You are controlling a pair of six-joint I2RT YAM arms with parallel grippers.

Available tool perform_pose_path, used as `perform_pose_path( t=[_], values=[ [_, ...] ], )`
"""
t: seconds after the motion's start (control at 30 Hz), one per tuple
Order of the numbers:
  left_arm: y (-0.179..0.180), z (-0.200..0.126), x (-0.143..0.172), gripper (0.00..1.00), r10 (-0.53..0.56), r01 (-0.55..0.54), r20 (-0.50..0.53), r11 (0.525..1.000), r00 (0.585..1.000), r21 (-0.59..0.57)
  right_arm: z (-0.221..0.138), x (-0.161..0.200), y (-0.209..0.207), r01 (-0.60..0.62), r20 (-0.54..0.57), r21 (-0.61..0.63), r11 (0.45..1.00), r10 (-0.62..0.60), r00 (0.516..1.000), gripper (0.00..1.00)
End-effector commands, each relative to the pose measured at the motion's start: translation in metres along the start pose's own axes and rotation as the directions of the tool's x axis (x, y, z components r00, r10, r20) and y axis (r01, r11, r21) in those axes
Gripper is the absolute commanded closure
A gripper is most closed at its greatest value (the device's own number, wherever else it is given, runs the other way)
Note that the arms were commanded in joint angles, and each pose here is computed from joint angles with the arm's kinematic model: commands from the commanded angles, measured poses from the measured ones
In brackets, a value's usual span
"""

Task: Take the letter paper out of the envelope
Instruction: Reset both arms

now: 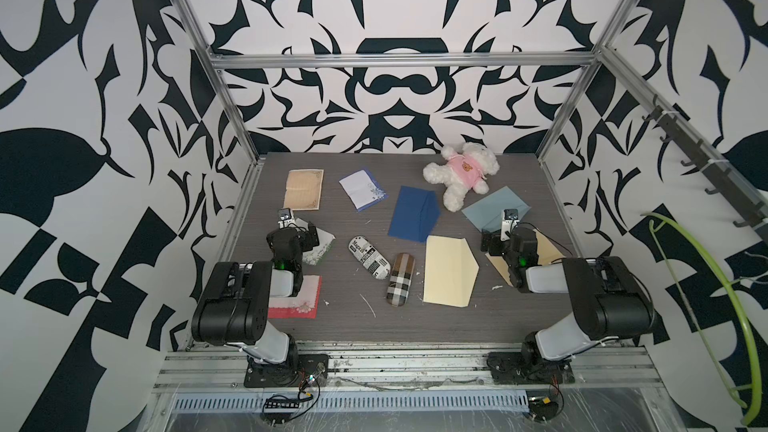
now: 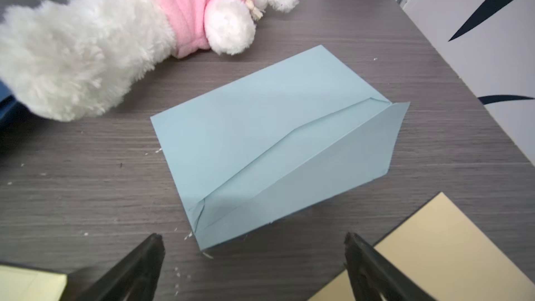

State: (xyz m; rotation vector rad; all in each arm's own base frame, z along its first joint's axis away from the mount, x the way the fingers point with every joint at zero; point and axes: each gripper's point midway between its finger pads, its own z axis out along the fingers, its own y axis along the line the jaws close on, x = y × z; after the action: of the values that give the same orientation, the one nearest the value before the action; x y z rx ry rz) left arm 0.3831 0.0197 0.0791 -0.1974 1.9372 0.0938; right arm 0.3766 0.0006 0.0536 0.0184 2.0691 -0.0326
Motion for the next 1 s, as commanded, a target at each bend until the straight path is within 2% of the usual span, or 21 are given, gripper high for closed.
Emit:
perform_pose_path(
  t=[0.0,0.97],
  values=[
    [-0.0007,0.0012,-0.0117,0.01,-0.010,0.010,0.035,1.000,0.999,-0.004,0.0011,-0.0226,-0.0045,-0.013,0.068,0.023,1.000,0.012,0.998,0.01],
    [-0.0046,0.0037,-0.0108,0.01,0.005,-0.005,0.020,1.000,1.000,0.006,-0.0002,-0.0232,-0.0042,-0.012,0.073,0.021,1.000,0.010,0.997,0.01]
  ],
)
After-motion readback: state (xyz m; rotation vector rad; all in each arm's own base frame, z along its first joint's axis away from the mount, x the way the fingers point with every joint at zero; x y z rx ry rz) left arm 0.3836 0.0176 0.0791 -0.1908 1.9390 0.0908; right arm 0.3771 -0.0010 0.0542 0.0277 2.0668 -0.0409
